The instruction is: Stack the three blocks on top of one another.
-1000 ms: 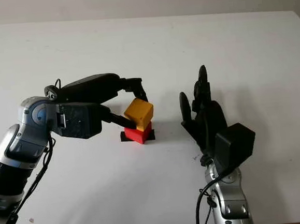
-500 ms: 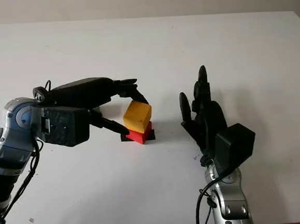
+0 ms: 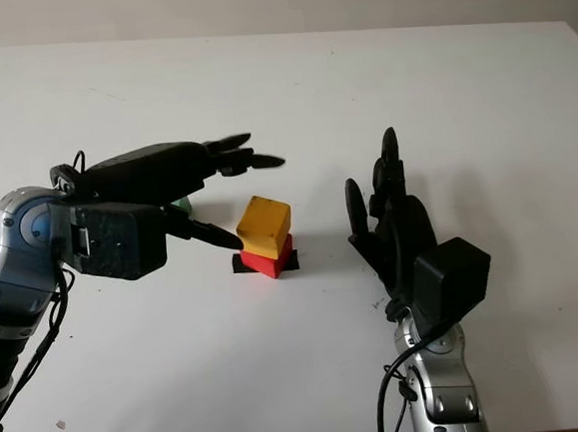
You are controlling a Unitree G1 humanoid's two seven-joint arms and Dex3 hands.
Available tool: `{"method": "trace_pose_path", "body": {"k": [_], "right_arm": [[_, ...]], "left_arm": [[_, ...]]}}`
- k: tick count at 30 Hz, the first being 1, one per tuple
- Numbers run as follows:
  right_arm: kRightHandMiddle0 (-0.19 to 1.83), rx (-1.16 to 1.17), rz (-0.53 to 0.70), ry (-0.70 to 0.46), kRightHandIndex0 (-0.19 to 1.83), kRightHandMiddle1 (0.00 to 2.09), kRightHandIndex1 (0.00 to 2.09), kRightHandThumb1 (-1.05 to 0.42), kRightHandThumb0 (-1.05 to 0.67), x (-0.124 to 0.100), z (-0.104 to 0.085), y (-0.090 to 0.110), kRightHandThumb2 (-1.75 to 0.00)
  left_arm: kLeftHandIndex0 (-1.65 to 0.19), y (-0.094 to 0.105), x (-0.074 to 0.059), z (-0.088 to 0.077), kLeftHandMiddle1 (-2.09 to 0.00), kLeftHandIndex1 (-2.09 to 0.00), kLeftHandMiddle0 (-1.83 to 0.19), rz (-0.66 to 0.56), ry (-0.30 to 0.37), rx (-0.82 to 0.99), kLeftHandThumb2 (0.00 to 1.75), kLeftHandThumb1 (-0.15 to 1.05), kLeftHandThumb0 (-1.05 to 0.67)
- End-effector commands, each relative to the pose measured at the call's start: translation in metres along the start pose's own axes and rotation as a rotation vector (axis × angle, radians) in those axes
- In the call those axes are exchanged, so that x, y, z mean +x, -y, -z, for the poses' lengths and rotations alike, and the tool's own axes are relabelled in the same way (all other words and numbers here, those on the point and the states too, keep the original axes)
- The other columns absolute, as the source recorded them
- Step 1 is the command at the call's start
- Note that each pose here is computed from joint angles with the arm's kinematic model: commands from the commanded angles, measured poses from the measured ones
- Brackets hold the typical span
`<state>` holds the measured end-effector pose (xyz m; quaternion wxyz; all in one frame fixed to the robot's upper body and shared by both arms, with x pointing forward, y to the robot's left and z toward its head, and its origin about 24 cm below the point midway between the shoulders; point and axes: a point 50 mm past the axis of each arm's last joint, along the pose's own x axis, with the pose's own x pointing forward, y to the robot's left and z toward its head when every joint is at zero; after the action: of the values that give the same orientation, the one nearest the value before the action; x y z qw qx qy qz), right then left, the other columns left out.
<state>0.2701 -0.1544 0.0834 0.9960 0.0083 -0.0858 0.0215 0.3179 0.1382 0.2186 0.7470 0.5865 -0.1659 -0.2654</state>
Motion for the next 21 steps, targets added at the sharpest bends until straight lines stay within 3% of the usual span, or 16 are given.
{"method": "trace_pose_path", "body": {"k": [1, 5, 11, 15, 21], "right_arm": [[-0.19, 0.005, 0.006, 0.008, -0.19, 0.0, 0.0, -1.05, -0.74, -0.002, -0.003, 0.001, -0.53], [-0.19, 0.0, 0.008, 0.005, -0.19, 0.0, 0.0, -1.05, -0.74, -0.002, -0.002, 0.002, -0.52], [-0.19, 0.002, 0.005, 0.008, -0.19, 0.0, 0.0, -1.05, -0.73, -0.003, -0.002, 0.002, -0.52], [-0.19, 0.006, 0.009, 0.013, -0.19, 0.0, 0.0, -1.05, -0.73, -0.002, -0.003, 0.001, -0.52], [-0.19, 0.009, 0.001, 0.01, -0.19, 0.0, 0.0, -1.05, -0.73, -0.002, -0.002, 0.001, -0.52]], "left_arm": [[0.19, -0.001, -0.001, 0.004, 0.0, 0.0, 0.19, -0.038, -0.019, 0.016, 0.06, 1.02, -0.66], [0.19, -0.009, 0.004, 0.018, 0.0, 0.0, 0.19, -0.151, -0.071, -0.015, 0.05, 0.99, -0.67], [0.19, -0.027, 0.0, 0.038, 0.0, 0.0, 0.19, -0.271, -0.083, -0.082, 0.11, 1.04, -0.8], [-0.02, -0.041, -0.011, 0.046, -0.09, -0.08, -0.09, -0.412, -0.079, -0.09, 0.12, 1.05, -0.8], [-0.17, -0.054, -0.029, 0.058, -0.07, -0.12, -0.15, -0.432, -0.084, -0.13, 0.11, 1.05, -0.76]]}}
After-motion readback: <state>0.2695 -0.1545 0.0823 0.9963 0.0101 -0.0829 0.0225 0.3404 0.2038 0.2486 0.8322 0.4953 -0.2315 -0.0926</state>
